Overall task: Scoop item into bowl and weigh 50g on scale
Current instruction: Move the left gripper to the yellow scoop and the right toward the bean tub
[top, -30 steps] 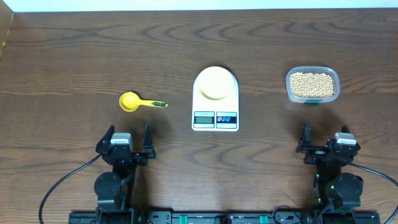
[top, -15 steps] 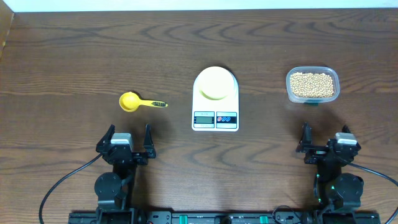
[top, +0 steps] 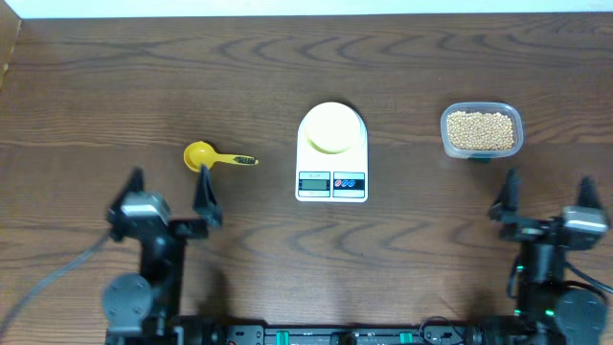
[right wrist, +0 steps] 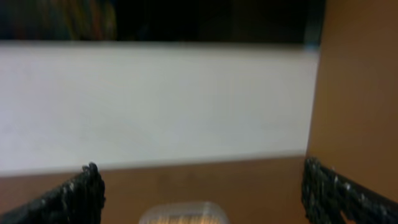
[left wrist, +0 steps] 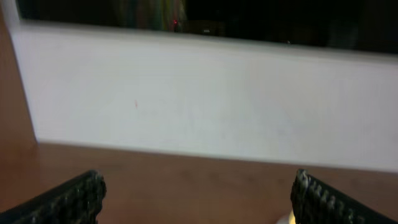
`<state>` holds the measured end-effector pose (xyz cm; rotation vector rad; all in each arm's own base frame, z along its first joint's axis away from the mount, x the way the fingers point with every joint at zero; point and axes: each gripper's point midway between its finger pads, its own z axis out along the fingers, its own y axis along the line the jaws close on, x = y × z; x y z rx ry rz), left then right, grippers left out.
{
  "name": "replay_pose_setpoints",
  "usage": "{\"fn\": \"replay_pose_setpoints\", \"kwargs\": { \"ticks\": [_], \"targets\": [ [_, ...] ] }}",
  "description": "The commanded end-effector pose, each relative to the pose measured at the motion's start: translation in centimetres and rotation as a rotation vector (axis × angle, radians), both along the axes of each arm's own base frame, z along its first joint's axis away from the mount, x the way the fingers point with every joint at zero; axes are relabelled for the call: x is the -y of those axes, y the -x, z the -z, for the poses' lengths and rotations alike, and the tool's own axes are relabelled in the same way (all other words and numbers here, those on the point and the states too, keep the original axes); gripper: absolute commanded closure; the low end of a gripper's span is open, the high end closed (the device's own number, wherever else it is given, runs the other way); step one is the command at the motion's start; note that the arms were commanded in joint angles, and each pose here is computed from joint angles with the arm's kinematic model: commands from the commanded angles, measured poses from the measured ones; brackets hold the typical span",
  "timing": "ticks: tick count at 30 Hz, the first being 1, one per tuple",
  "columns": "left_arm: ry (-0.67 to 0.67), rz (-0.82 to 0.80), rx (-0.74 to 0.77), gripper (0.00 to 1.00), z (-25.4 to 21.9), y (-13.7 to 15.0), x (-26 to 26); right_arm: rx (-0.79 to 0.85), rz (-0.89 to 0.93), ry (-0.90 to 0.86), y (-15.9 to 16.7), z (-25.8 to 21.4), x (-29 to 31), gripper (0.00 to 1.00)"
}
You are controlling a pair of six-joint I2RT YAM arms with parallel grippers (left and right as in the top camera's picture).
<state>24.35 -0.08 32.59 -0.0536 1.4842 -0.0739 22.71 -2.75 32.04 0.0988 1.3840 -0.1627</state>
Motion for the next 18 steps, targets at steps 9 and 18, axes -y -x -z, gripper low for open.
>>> {"fn": "replay_pose_setpoints", "kwargs": {
  "ticks": [9,18],
  "targets": [
    [-0.049,-0.027,-0.557,0.02,-0.2,-9.1,-0.8,-0.549,-0.059,0.003,-7.7,-1.7,-1.0,0.01],
    [-0.064,-0.091,-1.013,0.02,10.2,-7.9,-2.3,-0.842,-0.556,-0.169,-10.4,4.9,-9.6,0.01]
  ]
}}
